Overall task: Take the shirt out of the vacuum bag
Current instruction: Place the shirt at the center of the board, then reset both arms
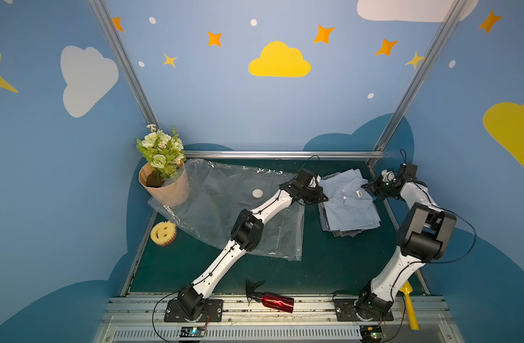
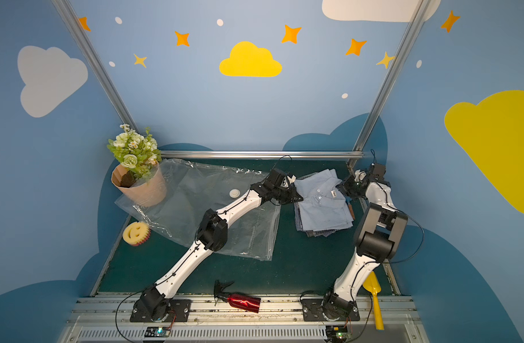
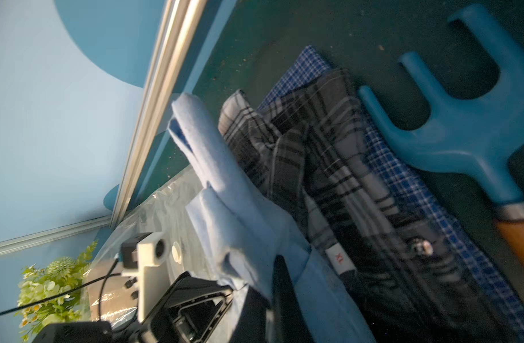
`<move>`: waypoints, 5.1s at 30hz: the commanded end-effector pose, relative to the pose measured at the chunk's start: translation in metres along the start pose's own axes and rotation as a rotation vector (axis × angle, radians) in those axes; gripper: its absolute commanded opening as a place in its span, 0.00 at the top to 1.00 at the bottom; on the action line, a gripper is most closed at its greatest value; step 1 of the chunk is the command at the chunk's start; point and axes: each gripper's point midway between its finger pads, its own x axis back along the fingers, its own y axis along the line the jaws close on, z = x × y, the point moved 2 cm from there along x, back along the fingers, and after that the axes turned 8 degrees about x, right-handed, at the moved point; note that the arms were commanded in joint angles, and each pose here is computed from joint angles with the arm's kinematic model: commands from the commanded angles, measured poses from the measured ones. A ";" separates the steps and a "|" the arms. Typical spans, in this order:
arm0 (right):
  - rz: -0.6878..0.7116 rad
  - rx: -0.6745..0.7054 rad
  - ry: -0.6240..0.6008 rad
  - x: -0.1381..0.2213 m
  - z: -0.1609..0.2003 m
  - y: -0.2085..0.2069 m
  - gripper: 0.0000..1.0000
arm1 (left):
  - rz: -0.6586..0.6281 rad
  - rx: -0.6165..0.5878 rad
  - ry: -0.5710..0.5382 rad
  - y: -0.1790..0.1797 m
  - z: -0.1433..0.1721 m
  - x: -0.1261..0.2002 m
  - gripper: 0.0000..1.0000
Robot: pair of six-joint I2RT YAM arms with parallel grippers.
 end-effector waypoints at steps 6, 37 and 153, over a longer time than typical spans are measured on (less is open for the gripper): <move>0.020 0.034 -0.016 -0.015 -0.017 -0.017 1.00 | 0.030 -0.018 -0.068 -0.008 -0.021 0.008 0.82; -0.315 0.188 -0.128 -0.035 -0.018 0.059 0.75 | -0.176 -0.206 -0.528 -0.031 -0.080 0.255 0.32; 0.245 0.900 -0.528 -0.011 0.141 0.019 0.14 | -0.982 -0.129 -1.073 0.265 0.065 0.495 0.00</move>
